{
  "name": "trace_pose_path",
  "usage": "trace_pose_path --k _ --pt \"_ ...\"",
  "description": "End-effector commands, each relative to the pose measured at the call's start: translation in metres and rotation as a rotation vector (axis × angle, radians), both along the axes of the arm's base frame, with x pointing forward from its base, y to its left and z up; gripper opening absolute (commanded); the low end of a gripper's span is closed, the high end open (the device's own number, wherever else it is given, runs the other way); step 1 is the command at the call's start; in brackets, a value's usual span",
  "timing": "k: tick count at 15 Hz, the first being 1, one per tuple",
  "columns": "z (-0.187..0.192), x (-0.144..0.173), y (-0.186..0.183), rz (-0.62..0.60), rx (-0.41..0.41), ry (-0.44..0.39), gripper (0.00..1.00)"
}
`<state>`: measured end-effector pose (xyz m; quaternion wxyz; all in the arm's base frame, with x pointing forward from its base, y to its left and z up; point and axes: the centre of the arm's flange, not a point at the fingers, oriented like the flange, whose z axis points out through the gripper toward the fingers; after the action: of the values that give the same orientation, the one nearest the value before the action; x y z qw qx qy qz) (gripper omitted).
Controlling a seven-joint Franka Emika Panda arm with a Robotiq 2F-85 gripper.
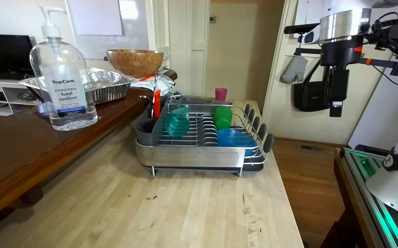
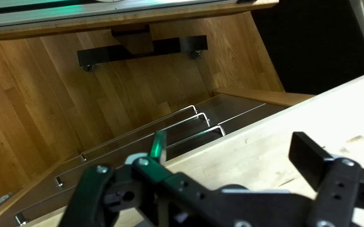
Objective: Place the pink cup on the dish rack
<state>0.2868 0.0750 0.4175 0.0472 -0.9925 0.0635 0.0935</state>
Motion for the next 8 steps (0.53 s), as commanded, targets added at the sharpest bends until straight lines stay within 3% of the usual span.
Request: trace_pose_path --k 1,5,8 --pt "-0.007 0.035 -0.051 -0.191 0.013 -0.004 1.00" --pt "-0.014 0.071 -0.127 -0.417 0.033 -0.045 1.00" --pt "-0.014 0.101 -0.180 -0.580 0.049 -0.029 1.00"
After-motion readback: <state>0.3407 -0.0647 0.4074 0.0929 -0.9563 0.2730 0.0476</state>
